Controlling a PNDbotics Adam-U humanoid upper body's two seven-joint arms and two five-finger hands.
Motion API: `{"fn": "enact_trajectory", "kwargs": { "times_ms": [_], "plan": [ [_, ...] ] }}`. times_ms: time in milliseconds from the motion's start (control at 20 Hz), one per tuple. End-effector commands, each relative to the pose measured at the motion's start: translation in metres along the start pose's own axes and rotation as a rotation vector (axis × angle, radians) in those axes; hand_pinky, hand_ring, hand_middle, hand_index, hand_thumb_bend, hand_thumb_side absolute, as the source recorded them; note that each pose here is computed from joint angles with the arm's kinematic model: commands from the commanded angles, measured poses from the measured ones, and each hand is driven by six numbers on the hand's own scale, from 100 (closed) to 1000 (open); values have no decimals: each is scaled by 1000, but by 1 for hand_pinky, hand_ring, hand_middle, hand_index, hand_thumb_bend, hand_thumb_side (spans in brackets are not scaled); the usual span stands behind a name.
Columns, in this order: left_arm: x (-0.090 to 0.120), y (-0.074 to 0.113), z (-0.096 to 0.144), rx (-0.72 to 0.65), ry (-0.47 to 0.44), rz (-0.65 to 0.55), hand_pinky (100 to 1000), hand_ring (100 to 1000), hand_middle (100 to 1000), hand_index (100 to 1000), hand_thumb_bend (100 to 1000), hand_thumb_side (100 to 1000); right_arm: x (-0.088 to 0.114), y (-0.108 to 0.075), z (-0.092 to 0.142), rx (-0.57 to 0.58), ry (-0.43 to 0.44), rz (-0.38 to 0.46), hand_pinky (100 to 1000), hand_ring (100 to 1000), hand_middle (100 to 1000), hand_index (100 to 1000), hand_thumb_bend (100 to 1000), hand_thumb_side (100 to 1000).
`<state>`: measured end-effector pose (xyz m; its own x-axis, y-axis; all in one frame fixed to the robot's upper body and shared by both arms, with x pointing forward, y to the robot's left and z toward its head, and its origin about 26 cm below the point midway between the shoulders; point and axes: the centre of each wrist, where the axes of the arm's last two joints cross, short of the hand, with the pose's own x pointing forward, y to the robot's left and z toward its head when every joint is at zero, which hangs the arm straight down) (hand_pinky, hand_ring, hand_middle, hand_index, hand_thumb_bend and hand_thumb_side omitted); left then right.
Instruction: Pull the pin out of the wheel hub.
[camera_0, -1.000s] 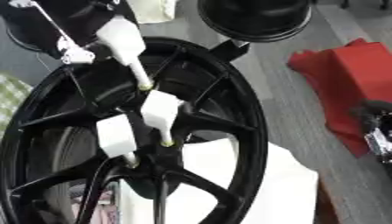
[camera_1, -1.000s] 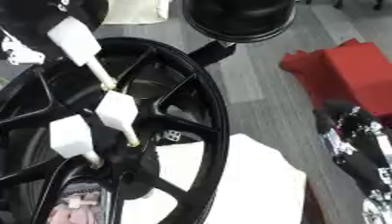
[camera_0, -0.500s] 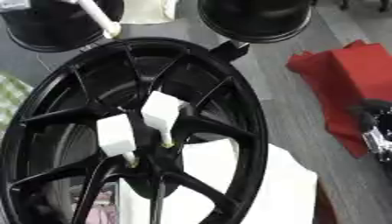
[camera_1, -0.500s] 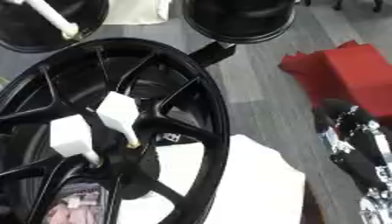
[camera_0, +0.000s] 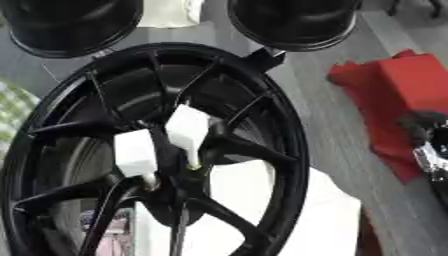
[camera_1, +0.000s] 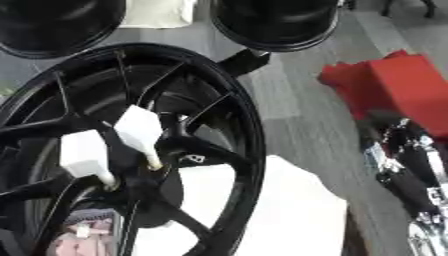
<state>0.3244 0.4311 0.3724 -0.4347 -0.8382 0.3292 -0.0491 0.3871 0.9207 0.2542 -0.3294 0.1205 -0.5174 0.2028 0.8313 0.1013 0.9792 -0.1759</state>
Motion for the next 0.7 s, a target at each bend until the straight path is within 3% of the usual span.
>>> {"fn": "enact_trajectory", "kwargs": {
  "times_ms": [50, 400, 700],
  "plan": [
    [-4, 14, 16, 53, 44, -35, 645, 515, 281, 325, 100, 139, 7, -2, -3, -9, -31, 1, 985, 763, 570, 736, 256, 364],
    [-16, -30, 24, -11, 135, -83, 646, 524, 296, 342, 100, 115, 8, 0, -4, -17, -36, -15, 985, 762, 570, 735, 256, 364],
    [-28, -75, 31, -14, 200, -66, 674, 566, 375, 427, 100, 150, 8, 1, -6, -27, -40, -28, 985, 762, 569, 735, 257, 364]
  ]
}}
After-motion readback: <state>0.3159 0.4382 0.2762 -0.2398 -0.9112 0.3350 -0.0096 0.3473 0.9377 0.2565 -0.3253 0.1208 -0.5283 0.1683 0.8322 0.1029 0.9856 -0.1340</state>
